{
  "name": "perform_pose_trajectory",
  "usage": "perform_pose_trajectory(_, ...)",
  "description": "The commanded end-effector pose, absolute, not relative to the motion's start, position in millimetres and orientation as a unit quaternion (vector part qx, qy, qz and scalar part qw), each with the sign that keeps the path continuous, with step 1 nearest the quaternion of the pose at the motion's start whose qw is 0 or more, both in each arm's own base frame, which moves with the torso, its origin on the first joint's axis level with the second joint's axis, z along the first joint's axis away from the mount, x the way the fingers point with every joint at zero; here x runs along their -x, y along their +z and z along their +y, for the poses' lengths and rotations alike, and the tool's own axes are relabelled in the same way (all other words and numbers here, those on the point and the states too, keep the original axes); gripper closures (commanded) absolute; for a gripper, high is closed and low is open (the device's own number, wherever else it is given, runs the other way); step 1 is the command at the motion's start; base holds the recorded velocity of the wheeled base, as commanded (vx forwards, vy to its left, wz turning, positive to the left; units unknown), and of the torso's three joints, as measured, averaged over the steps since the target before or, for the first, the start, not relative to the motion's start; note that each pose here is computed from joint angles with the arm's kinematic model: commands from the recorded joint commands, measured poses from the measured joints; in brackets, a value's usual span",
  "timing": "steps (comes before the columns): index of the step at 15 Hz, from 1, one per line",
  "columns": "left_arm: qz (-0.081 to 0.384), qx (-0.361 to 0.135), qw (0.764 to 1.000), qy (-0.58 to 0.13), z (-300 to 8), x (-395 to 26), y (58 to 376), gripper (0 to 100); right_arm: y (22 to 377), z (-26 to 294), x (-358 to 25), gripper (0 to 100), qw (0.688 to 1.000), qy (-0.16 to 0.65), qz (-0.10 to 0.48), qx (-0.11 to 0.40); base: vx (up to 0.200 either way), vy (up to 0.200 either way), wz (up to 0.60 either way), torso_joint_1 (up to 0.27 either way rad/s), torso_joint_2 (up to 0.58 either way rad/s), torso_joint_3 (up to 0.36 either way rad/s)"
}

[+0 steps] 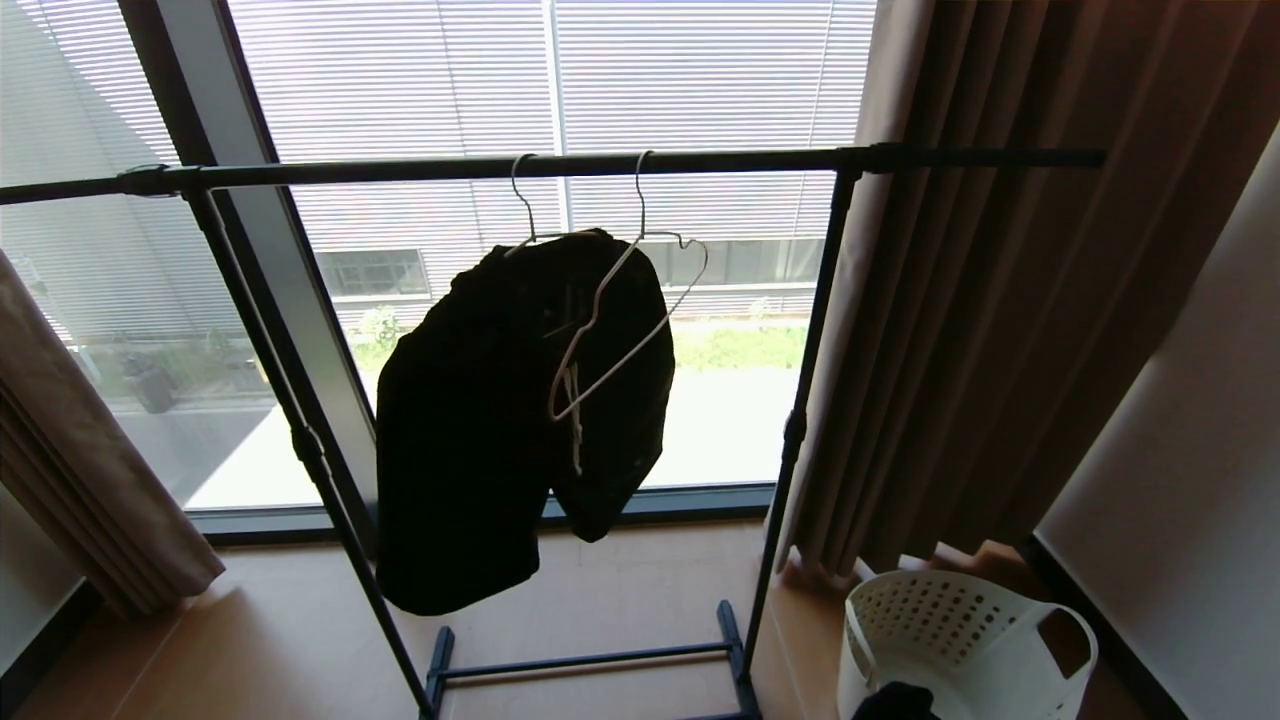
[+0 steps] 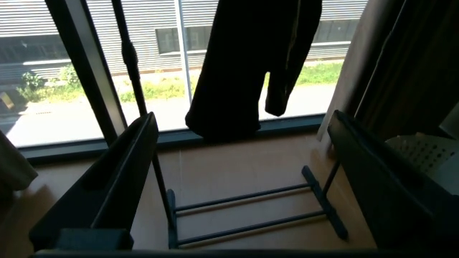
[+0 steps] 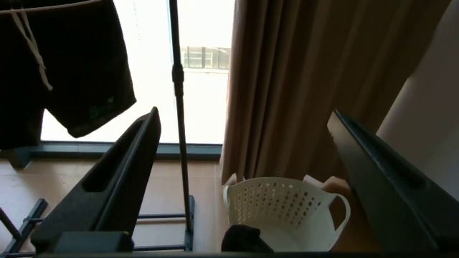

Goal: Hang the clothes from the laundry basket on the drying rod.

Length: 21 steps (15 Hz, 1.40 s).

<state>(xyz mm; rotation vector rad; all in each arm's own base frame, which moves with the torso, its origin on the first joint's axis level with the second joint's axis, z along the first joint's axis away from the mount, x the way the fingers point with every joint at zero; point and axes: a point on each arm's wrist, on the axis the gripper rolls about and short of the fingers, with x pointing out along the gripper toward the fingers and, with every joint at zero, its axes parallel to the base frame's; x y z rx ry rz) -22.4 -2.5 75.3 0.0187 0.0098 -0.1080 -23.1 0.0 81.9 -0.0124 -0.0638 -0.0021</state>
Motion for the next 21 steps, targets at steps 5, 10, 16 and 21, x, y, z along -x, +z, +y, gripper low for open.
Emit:
perform_pose_trajectory(5, 0.006, -0.009, 0.998, -0.054, -2.5, 22.1, 75.4, 0, 82.0, 0.0, 22.9, 0, 1.000, -0.001, -0.031, 0.006, 0.000, 0.000, 0.00, -0.199, 0.54, 0.345)
perform_pose_trajectory(10, 0.006, -0.009, 0.998, -0.054, -2.5, 22.1, 75.4, 0, 82.0, 0.0, 22.9, 0, 1.000, -0.001, -0.031, 0.006, 0.000, 0.000, 0.00, -0.154, 0.51, 0.351)
perform_pose_trajectory(16, 0.006, -0.010, 0.998, -0.054, -2.5, 22.1, 75.4, 0, 81.9, 0.0, 23.0, 0, 0.999, -0.001, -0.031, 0.007, 0.000, 0.000, 0.00, -0.113, 0.47, 0.363)
perform_pose_trajectory(21, 0.006, -0.010, 0.998, -0.054, -2.5, 22.1, 75.4, 0, 82.1, 0.0, 22.9, 0, 0.999, -0.001, -0.031, 0.007, 0.000, 0.000, 0.00, -0.034, 0.22, 0.193)
